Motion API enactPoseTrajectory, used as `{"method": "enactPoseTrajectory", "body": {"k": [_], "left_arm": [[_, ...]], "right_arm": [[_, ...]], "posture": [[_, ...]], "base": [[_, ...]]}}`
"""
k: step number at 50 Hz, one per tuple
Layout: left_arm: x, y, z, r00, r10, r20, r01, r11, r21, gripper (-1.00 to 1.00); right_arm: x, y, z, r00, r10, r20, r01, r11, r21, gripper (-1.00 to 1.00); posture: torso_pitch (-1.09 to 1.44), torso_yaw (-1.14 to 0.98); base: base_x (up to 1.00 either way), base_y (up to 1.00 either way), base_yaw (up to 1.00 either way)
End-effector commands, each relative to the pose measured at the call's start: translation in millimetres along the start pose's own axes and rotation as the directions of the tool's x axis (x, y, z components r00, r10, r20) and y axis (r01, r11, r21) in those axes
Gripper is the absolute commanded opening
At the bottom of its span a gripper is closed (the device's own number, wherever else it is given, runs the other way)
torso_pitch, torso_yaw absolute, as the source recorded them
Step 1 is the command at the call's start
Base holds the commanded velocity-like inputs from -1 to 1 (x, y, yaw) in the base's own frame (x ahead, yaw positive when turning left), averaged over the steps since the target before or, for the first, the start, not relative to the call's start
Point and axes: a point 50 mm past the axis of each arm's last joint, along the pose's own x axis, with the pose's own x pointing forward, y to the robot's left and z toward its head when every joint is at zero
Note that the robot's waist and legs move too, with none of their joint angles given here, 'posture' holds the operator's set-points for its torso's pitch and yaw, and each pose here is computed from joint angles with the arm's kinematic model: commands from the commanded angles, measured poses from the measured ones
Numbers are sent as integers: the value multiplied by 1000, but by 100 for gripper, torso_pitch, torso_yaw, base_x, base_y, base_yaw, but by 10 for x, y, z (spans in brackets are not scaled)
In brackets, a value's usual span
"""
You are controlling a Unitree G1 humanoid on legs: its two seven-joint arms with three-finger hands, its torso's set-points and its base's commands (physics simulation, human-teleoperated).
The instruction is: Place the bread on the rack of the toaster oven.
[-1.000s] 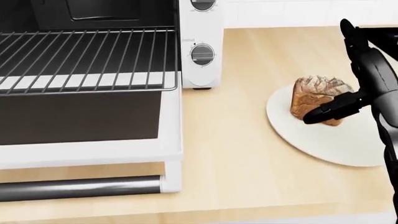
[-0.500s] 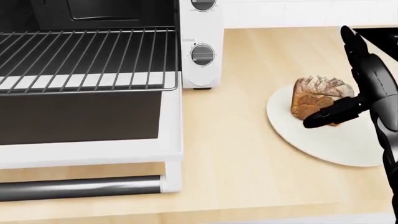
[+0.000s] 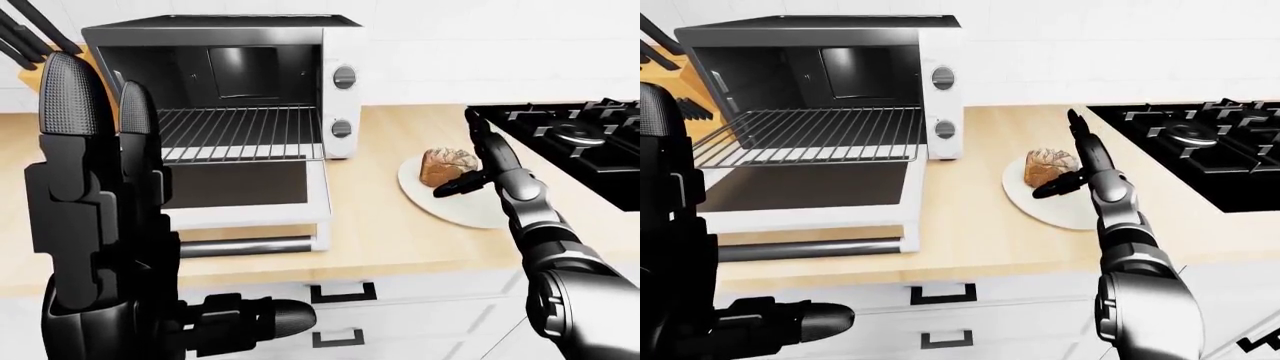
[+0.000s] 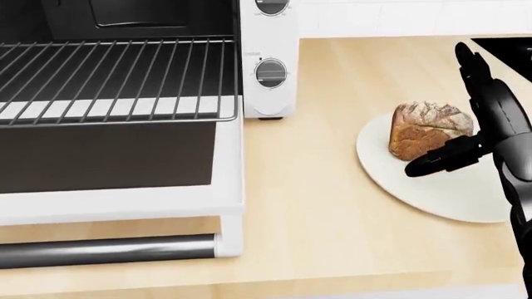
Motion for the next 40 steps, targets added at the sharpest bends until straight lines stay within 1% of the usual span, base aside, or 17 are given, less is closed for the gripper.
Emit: {"method": "enactPoseTrajectory", "body": {"k": [1,11,31,40], "left_arm": [[15,13,73,999,11,47,-11,1000,0,100],[12,11,76,999,11,48,-11,1000,0,100],[14,14,76,999,13,49,-13,1000,0,100],[19,20,76,999,16,51,-16,1000,1,100]], "right_arm": [[49,-151,254,994,-53,100,54,999,-5,100],[41,-138,226,994,-52,94,52,999,-7,100],[63,-152,259,994,-65,83,65,998,4,100],[78,-125,266,995,-67,72,67,998,8,100]], "posture": [[-20,0],[-20,0],[-20,0],[-20,0]], "base": [[0,0,0],[0,0,0],[0,0,0],[0,0,0]]}}
